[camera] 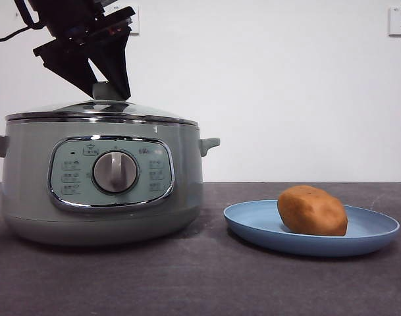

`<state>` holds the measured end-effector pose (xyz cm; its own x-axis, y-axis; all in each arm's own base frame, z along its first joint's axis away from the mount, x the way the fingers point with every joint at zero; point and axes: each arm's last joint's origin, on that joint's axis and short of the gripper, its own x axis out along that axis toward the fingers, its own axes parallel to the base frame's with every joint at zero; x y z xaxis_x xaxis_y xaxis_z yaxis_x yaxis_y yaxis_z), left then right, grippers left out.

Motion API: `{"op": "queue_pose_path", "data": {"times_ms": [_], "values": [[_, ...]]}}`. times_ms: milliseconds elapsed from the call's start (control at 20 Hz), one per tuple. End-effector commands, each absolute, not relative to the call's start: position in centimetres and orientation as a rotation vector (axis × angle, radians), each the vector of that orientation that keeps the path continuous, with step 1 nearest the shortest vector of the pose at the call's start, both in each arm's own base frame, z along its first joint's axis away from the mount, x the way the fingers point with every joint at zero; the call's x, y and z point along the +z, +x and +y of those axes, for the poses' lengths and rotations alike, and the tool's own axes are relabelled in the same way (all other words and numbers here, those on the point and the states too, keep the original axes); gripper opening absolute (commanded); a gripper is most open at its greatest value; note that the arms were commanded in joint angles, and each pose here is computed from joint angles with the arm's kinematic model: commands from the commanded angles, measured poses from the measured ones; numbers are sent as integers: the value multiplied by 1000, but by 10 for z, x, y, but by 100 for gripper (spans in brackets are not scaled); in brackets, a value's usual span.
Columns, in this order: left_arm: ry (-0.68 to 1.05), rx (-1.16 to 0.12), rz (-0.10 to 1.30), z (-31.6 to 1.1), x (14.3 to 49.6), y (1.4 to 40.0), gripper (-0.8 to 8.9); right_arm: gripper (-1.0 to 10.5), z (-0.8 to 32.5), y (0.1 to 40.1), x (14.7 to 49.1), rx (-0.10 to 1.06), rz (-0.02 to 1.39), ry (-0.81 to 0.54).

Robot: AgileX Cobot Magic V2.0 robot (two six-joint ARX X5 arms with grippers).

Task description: Take the potato out from the steamer,put the potato on the plate,close the lid

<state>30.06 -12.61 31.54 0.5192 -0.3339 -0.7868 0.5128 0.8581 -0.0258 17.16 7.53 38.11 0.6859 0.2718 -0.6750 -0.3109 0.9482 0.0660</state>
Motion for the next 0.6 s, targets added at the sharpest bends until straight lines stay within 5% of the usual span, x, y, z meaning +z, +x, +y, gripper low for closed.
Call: {"op": "queue_pose_path", "data": {"times_ms": [50, 150, 600], "values": [[197, -488, 929, -124, 309, 300, 239, 500, 76, 172, 380, 322, 749, -47], [193, -487, 908, -125, 311, 302, 419, 500, 76, 172, 379, 321, 758, -49], [183, -490, 822, -125, 360, 301, 415, 501, 76, 171, 379, 330, 762, -47]]}}
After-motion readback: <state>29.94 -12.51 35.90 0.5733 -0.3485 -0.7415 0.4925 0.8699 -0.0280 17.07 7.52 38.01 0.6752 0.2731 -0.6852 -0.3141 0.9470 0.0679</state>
